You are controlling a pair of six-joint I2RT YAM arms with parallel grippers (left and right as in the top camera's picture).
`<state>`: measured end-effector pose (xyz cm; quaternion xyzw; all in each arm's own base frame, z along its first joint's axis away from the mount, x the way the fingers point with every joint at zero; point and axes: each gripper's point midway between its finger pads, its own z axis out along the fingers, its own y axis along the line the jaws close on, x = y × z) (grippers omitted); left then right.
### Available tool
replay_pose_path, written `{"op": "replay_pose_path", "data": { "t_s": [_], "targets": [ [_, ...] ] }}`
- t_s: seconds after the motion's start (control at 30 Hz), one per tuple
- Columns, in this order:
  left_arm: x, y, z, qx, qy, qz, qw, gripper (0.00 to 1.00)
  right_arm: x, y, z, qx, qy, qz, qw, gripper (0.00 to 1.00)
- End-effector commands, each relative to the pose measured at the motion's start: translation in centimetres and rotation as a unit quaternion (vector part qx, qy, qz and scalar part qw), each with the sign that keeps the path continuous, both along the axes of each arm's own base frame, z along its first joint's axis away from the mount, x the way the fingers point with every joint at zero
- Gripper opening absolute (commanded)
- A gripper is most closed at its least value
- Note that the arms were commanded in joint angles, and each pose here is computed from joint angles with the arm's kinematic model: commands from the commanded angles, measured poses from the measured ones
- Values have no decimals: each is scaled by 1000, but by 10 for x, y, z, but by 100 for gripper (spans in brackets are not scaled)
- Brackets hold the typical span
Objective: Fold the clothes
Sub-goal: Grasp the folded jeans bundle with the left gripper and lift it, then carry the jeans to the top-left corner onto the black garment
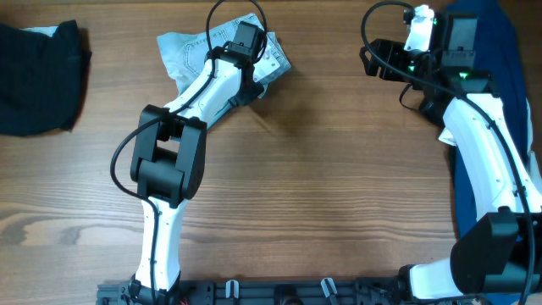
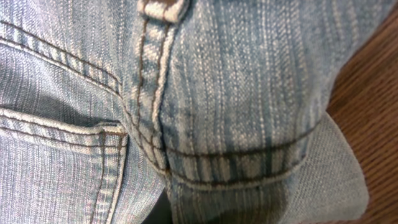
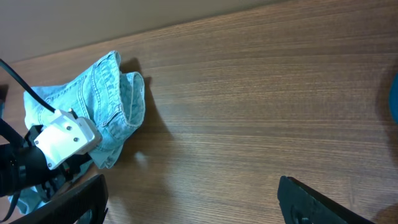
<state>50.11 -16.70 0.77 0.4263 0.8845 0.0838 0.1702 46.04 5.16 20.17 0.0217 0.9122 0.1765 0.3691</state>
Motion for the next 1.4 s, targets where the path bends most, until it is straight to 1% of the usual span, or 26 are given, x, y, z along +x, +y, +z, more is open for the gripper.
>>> {"op": "replay_pose_path", "data": {
  "t_s": [0.0, 0.13, 0.2, 0.23, 0.37, 0.5, 0.6, 0.73, 0.87, 0.93, 1.07, 1.13, 1.2, 1.3, 1.37],
  "targets": [
    [4, 19, -14, 20, -8, 84, 996, 4, 3, 0, 2, -8, -6, 4, 1000, 88],
    [24, 39, 37, 17, -68, 144, 987, 4, 3, 0, 2, -8, -6, 4, 1000, 88],
    [32, 47, 71, 2, -99, 156, 983, 4, 3, 0, 2, -8, -5, 4, 1000, 88],
    [36, 54, 97, -9, -122, 165, 979, 4, 2, 0, 1, -8, -4, 4, 1000, 88],
    [41, 81, 159, -30, -180, 190, 965, 4, 2, 0, 1, -8, -4, 4, 1000, 88],
    [42, 116, 212, -24, -242, 226, 943, 4, 2, 0, 1, -8, -5, 4, 1000, 88],
    [40, 146, 250, -17, -287, 255, 923, 4, 2, 1, 1, -5, -4, 7, 1000, 88],
    [33, 184, 280, 18, -322, 282, 904, 4, 1, 2, 1, 0, -1, 7, 1000, 88],
    [22, 234, 308, 82, -356, 327, 872, 4, 1, 4, 2, 4, -1, 11, 1000, 88],
    [18, 258, 321, 95, -374, 351, 853, 4, 0, 5, 2, 6, -1, 12, 1000, 88],
    [5, 306, 340, 152, -386, 373, 830, 4, 0, 6, 2, 15, 2, 9, 1000, 88],
    [-1, 325, 345, 179, -384, 378, 823, 4, 1, 7, 3, 16, -1, 9, 1000, 87],
    [-7, 343, 348, 191, -384, 394, 813, 4, 3, 8, 5, 16, -7, 10, 1000, 85],
    [-14, 364, 351, 197, -386, 413, 801, 4, 5, 8, 7, 15, -14, 10, 1000, 85],
    [-20, 383, 355, 202, -392, 429, 788, 4, 5, 8, 7, 15, -13, 10, 1000, 85]
  ]
}}
